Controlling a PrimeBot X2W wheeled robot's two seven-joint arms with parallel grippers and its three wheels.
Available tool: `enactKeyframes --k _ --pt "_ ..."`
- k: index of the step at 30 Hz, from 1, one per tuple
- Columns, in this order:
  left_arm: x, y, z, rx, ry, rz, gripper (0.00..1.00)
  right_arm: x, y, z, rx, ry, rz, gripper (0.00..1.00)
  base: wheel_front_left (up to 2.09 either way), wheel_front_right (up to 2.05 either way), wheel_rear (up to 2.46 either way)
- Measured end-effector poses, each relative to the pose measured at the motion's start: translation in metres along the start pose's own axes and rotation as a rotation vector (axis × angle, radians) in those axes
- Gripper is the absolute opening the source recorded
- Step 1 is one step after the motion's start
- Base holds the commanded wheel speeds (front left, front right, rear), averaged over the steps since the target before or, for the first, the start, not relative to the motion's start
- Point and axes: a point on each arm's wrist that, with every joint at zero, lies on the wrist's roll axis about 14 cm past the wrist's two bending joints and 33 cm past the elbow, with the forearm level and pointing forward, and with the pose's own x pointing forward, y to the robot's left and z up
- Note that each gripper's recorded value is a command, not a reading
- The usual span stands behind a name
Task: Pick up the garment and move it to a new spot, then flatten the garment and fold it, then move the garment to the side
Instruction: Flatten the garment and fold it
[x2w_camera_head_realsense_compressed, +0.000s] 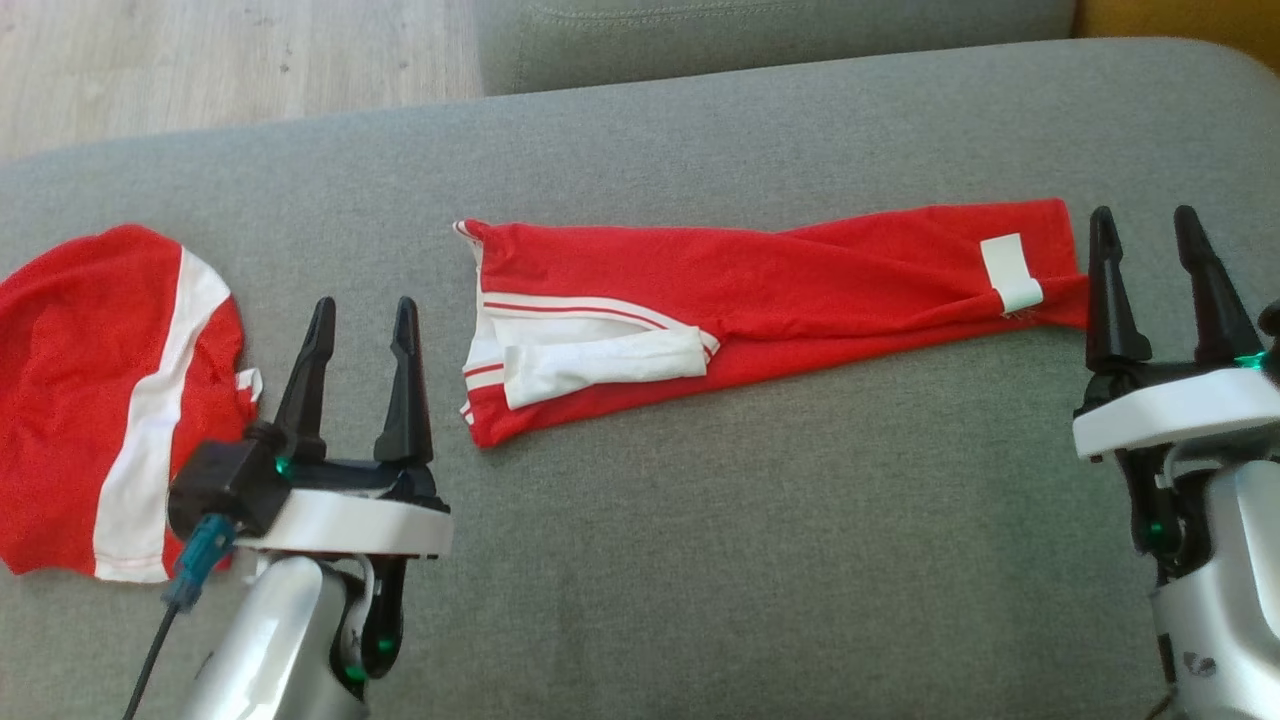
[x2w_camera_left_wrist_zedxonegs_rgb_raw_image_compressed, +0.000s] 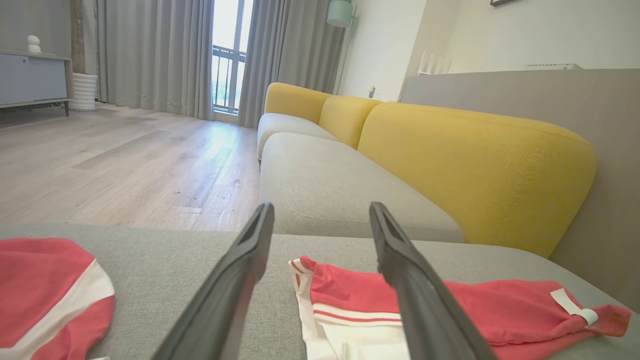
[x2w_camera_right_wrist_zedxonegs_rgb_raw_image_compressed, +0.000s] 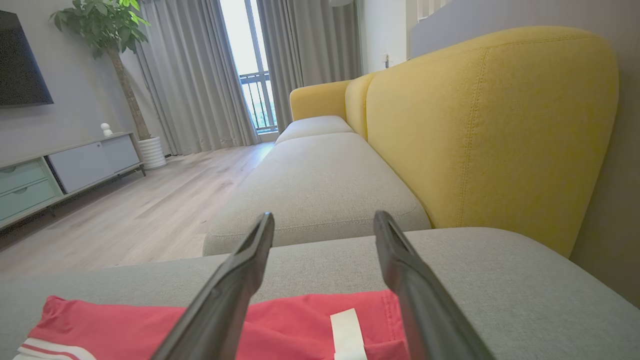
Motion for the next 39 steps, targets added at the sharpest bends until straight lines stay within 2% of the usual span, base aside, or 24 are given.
enactKeyframes --k 4,8,11,19,27,33,34,35,36,39 --pt "0.001 0.001 -0.007 0.002 0.013 -0.006 1.00 0.003 -0.004 -0.006 -0.015 0.030 -0.011 1.00 0.00 0.00 0.00" --pt "0.002 0.002 -0.021 -0.008 0.047 -0.014 1.00 0.003 -0.025 -0.033 -0.027 0.142 -0.083 1.00 0.00 0.00 0.00" --pt "0.005 0.004 -0.035 -0.018 0.083 -0.018 1.00 0.006 -0.043 -0.072 0.033 0.285 -0.174 1.00 0.00 0.00 0.00" --pt "0.019 0.012 -0.050 -0.026 0.108 -0.016 1.00 0.032 -0.065 -0.117 0.098 0.442 -0.293 1.00 0.00 0.00 0.00" --pt "0.024 0.021 -0.064 -0.032 0.134 -0.001 1.00 0.035 -0.065 -0.160 0.123 0.574 -0.329 1.00 0.00 0.00 0.00" --pt "0.028 0.027 -0.068 -0.036 0.138 0.011 1.00 0.047 -0.060 -0.165 0.155 0.576 -0.329 1.00 0.00 0.00 0.00" --pt "0.029 0.028 -0.068 -0.038 0.137 0.014 1.00 0.048 -0.059 -0.166 0.161 0.577 -0.328 0.82 0.00 0.00 0.00" --pt "0.029 0.029 -0.068 -0.039 0.136 0.017 1.00 0.048 -0.059 -0.167 0.167 0.578 -0.328 0.44 0.00 0.00 0.00" --pt "0.030 0.029 -0.068 -0.040 0.136 0.018 1.00 0.048 -0.058 -0.167 0.173 0.577 -0.328 0.00 0.00 0.00 0.00" --pt "0.033 0.028 -0.067 -0.042 0.131 0.012 1.00 0.048 -0.057 -0.168 0.182 0.573 -0.325 0.00 0.00 0.00 0.00"
